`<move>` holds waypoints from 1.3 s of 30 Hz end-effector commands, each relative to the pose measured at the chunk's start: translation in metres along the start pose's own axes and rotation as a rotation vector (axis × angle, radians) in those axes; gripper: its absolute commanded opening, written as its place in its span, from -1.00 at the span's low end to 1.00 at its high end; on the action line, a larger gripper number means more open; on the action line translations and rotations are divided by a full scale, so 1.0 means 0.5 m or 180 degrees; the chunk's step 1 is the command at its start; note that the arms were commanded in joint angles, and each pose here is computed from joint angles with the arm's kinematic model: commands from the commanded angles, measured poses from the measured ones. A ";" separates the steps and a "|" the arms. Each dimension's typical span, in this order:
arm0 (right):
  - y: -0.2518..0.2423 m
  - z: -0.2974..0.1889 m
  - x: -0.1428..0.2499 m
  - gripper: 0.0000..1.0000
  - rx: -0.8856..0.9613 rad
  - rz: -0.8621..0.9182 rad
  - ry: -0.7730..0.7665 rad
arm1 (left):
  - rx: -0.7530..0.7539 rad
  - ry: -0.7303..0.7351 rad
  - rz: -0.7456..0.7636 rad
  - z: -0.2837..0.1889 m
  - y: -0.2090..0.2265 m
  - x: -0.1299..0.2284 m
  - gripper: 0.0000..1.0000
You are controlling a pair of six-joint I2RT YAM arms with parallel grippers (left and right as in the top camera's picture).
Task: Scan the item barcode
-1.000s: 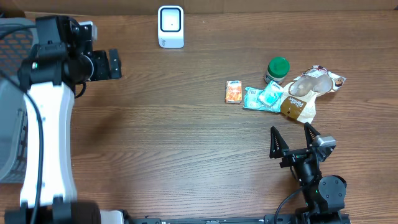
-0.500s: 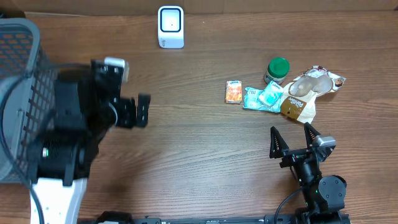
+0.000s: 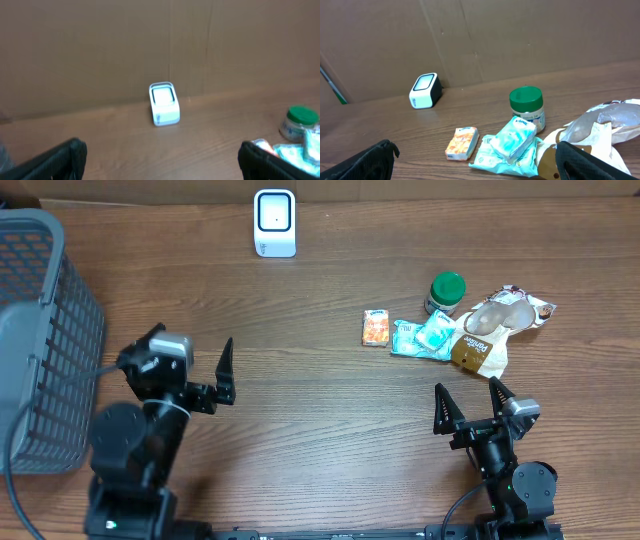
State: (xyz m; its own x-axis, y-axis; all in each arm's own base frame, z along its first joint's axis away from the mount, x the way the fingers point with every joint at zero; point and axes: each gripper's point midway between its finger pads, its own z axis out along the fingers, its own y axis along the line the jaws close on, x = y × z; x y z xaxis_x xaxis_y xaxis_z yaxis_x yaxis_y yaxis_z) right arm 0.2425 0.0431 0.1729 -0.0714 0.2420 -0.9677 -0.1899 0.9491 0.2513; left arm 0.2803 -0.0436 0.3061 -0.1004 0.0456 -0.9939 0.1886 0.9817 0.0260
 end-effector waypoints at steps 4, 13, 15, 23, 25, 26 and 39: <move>-0.001 0.000 0.004 1.00 0.0000 -0.0016 -0.0009 | -0.0032 -0.0343 0.0100 -0.006 -0.003 0.083 0.99; -0.001 0.000 0.004 1.00 0.0000 -0.0016 -0.0009 | -0.0064 -0.0477 0.0281 -0.025 -0.005 0.149 0.99; -0.001 0.000 0.004 1.00 0.0000 -0.0016 -0.0009 | -0.0071 -0.0507 0.0338 -0.030 -0.006 0.159 0.99; -0.001 0.000 0.004 1.00 0.0000 -0.0014 -0.0009 | -0.0102 -0.0573 0.0362 -0.041 -0.005 0.217 0.99; -0.001 0.000 0.004 1.00 0.0000 -0.0014 -0.0009 | -0.0109 -0.0573 0.0362 -0.041 -0.004 0.225 0.99; -0.001 0.000 0.004 1.00 0.0000 -0.0016 -0.0009 | -0.0107 -0.0559 0.0361 -0.041 -0.004 0.232 0.99; -0.001 0.000 0.004 0.99 0.0000 -0.0016 -0.0009 | -0.0096 -0.0102 0.0212 -0.043 -0.004 0.305 0.99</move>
State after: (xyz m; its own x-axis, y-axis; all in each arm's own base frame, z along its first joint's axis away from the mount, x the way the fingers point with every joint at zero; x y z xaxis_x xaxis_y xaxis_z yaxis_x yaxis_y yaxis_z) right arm 0.2426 0.0430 0.1729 -0.0713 0.2420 -0.9677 -0.1895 0.9492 0.2513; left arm 0.2436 -0.0376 0.1565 -0.0591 0.1186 -0.9912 0.1810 0.9777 0.1062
